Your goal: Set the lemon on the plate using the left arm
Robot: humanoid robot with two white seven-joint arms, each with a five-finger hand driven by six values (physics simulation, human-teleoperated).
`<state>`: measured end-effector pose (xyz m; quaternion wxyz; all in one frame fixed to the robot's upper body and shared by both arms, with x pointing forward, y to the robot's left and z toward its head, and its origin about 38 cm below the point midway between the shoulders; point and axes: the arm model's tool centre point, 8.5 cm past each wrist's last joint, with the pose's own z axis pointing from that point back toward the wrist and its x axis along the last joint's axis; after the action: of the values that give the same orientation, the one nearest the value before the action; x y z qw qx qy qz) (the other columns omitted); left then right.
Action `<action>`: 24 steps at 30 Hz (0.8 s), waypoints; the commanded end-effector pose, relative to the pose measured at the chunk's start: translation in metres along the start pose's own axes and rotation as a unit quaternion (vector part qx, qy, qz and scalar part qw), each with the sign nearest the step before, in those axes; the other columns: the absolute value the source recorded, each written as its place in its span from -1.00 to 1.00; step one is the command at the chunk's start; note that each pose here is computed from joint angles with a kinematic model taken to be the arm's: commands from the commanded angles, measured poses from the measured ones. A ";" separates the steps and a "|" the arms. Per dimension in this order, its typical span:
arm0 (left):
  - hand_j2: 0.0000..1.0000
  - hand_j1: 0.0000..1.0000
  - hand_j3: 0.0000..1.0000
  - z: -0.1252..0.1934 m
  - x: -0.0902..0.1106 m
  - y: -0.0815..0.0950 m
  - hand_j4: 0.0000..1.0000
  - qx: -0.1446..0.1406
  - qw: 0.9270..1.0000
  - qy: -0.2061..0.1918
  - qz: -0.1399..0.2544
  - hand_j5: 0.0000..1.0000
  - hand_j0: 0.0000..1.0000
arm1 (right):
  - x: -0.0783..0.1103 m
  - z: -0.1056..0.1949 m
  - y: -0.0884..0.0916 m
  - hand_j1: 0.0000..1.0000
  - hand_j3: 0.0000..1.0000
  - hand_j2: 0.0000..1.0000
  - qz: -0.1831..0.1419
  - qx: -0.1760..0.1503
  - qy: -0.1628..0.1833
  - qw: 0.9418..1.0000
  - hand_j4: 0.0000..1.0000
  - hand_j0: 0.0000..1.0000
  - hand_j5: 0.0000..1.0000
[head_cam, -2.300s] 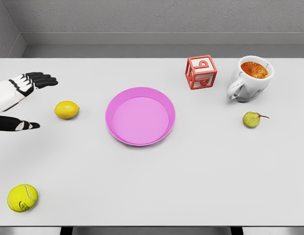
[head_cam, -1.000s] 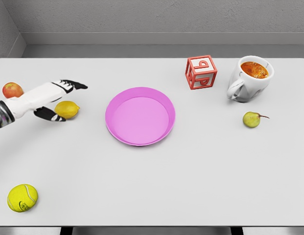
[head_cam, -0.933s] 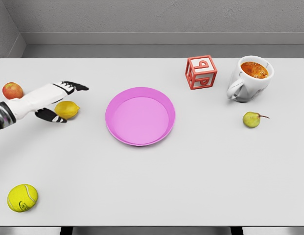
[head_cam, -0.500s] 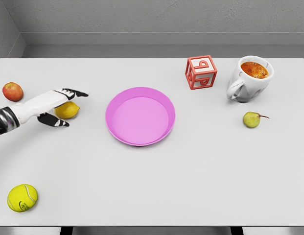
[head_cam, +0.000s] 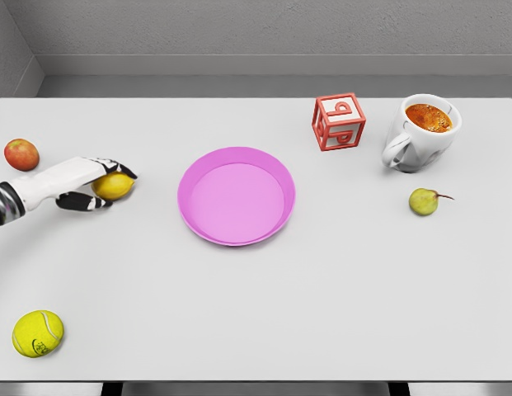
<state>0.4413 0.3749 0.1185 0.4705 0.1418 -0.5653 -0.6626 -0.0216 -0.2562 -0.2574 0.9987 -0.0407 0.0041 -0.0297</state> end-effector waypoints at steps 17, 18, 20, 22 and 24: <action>0.00 0.00 0.00 -0.015 0.033 0.027 0.00 0.018 0.998 -0.050 -0.030 0.00 0.00 | 0.000 0.000 0.000 1.00 1.00 1.00 0.000 0.000 0.000 1.000 1.00 1.00 1.00; 0.00 0.00 0.00 -0.017 0.040 0.035 0.00 0.025 0.997 -0.060 -0.038 0.00 0.00 | 0.000 0.000 0.000 1.00 1.00 1.00 0.000 0.000 0.000 1.000 1.00 1.00 1.00; 0.00 0.00 0.00 -0.018 0.046 0.043 0.00 0.031 0.996 -0.069 -0.046 0.00 0.00 | 0.000 0.000 0.000 1.00 1.00 1.00 -0.001 0.000 0.000 1.000 1.00 1.00 1.00; 0.00 0.00 0.00 -0.022 0.065 0.050 0.00 0.039 0.993 -0.096 -0.059 0.00 0.00 | 0.000 0.000 0.000 1.00 1.00 1.00 -0.001 0.000 0.000 1.000 1.00 1.00 1.00; 0.00 0.00 0.00 -0.028 0.080 0.051 0.00 0.042 0.990 -0.117 -0.067 0.00 0.00 | 0.000 0.000 0.000 1.00 1.00 1.00 0.000 0.000 0.000 1.000 1.00 1.00 1.00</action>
<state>0.4467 0.3133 0.1733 0.3687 0.1277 -0.6198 -0.6809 -0.0217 -0.2562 -0.2574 0.9987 -0.0407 0.0041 -0.0299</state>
